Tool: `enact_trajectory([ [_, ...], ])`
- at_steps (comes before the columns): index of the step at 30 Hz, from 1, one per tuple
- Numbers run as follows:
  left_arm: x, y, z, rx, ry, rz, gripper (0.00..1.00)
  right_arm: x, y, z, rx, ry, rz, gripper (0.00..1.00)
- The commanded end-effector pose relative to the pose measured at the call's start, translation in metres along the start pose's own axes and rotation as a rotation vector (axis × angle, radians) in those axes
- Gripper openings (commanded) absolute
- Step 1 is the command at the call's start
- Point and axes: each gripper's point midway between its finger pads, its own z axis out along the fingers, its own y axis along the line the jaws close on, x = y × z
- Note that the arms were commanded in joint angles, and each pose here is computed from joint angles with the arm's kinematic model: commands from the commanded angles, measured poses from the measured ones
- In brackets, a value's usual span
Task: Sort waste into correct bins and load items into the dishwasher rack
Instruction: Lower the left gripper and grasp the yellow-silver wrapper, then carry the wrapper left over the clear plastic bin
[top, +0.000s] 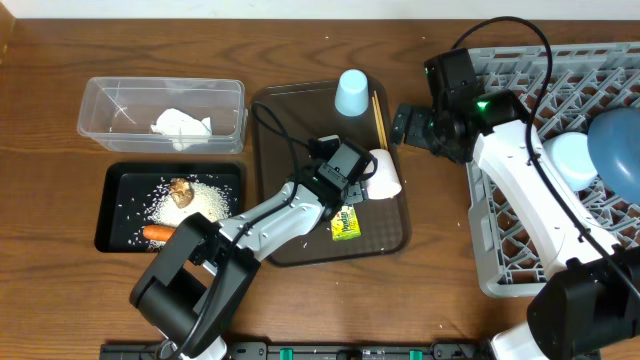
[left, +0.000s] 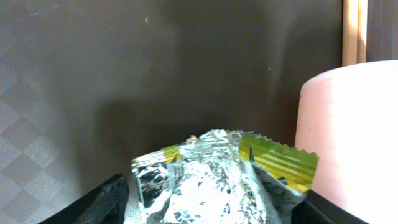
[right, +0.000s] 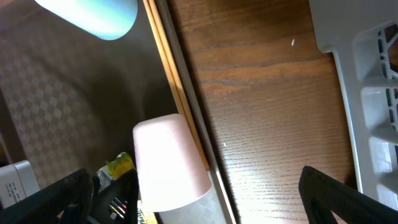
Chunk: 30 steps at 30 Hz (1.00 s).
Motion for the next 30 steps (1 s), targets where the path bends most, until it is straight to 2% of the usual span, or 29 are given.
enact_trajectory([
  [1, -0.002, 0.002, 0.0, -0.014, -0.013, 0.007, 0.72, 0.0, 0.005, -0.002, -0.008, -0.004, 0.002, 0.99],
  [7, 0.0, 0.005, 0.0, -0.024, -0.005, 0.009, 0.62, 0.0, 0.005, -0.002, -0.008, -0.004, 0.002, 0.99],
  [13, 0.0, 0.005, 0.0, -0.025, -0.004, 0.009, 0.32, 0.0, 0.005, -0.002, -0.008, -0.004, 0.002, 0.99],
  [19, -0.002, 0.004, -0.004, -0.02, -0.008, 0.008, 0.1, 0.001, 0.005, -0.002, -0.008, -0.004, 0.001, 0.99],
  [21, -0.004, 0.002, -0.009, -0.011, -0.016, 0.006, 0.06, 0.0, 0.005, -0.002, -0.008, -0.004, 0.002, 0.99],
  [30, -0.036, -0.002, -0.051, 0.045, -0.11, -0.014, 0.06, 0.001, 0.005, -0.002, -0.008, -0.003, 0.001, 0.99],
])
